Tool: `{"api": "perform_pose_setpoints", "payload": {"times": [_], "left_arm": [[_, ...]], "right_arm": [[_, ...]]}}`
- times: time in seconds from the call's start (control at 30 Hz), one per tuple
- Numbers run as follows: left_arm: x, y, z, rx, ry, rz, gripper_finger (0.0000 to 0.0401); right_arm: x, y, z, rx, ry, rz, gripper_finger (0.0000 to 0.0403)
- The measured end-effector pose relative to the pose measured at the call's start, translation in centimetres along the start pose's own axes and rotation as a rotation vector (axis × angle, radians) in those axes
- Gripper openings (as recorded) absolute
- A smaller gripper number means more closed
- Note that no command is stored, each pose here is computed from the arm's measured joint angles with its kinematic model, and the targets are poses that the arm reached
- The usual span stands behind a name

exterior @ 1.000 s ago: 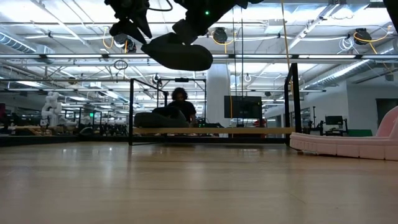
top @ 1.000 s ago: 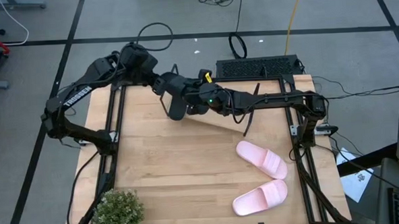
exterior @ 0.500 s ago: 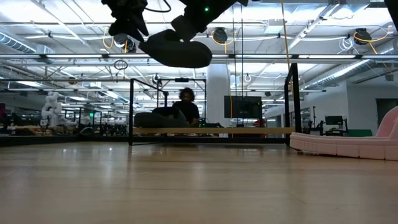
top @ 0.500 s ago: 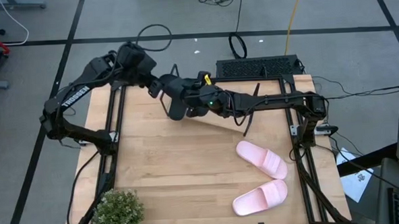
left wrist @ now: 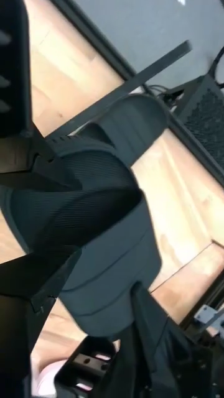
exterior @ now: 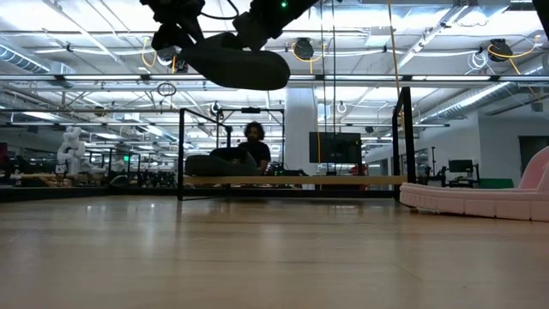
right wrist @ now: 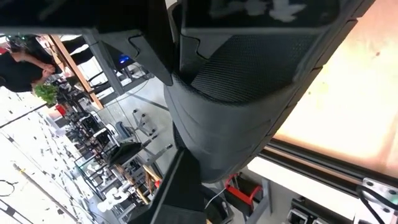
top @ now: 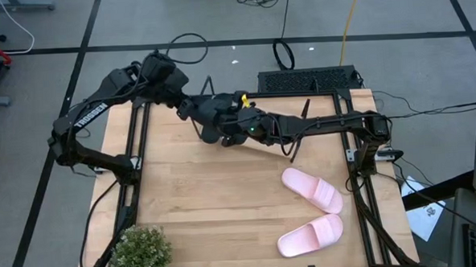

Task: Pick and place slides into the shelf
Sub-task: Put the black slipper on the shelf

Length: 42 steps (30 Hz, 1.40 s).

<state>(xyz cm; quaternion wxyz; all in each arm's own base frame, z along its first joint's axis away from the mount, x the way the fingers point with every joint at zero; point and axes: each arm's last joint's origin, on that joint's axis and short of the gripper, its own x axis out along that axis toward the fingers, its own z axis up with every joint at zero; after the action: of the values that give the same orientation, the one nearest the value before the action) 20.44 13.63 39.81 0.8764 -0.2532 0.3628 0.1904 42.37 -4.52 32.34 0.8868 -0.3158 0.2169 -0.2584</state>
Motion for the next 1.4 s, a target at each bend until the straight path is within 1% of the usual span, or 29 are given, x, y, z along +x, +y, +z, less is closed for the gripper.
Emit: {"api": "perform_pose_setpoints", "payload": {"times": [0.17,0.4,0.5,0.6,0.9,1.07,1.27,1.4], "left_arm": [[0.1,-0.2,-0.5,-0.014,0.048,-0.003,0.0147],[0.1,-0.4,-0.6,-0.025,0.058,-0.033,0.0147],[0.1,-0.4,-0.6,-0.025,0.057,-0.029,0.0147],[0.0,-0.2,-0.5,-0.031,0.053,-0.017,0.0147],[-0.2,0.7,-0.3,-0.062,0.046,-0.029,0.0147],[-0.3,1.0,-0.4,-0.084,0.053,-0.063,0.0147],[-0.4,1.0,-0.4,-0.087,0.054,-0.07,0.0147],[-0.4,0.9,-0.3,-0.092,0.05,-0.112,0.0147]], "right_arm": [[0.0,0.0,0.0,-0.001,-0.002,0.002,0.0],[0.0,0.0,0.0,-0.001,-0.001,0.001,0.0],[0.0,0.0,0.0,-0.001,0.0,0.0,0.0],[-0.1,0.1,0.1,-0.004,-0.001,-0.001,0.0],[-0.1,0.1,0.2,-0.02,-0.007,-0.011,0.0],[-0.4,-0.3,0.5,-0.013,-0.022,-0.02,0.0],[-0.8,-0.9,0.8,0.004,-0.043,-0.035,0.0],[-0.9,-1.0,0.9,0.006,-0.044,-0.036,0.0]]}}
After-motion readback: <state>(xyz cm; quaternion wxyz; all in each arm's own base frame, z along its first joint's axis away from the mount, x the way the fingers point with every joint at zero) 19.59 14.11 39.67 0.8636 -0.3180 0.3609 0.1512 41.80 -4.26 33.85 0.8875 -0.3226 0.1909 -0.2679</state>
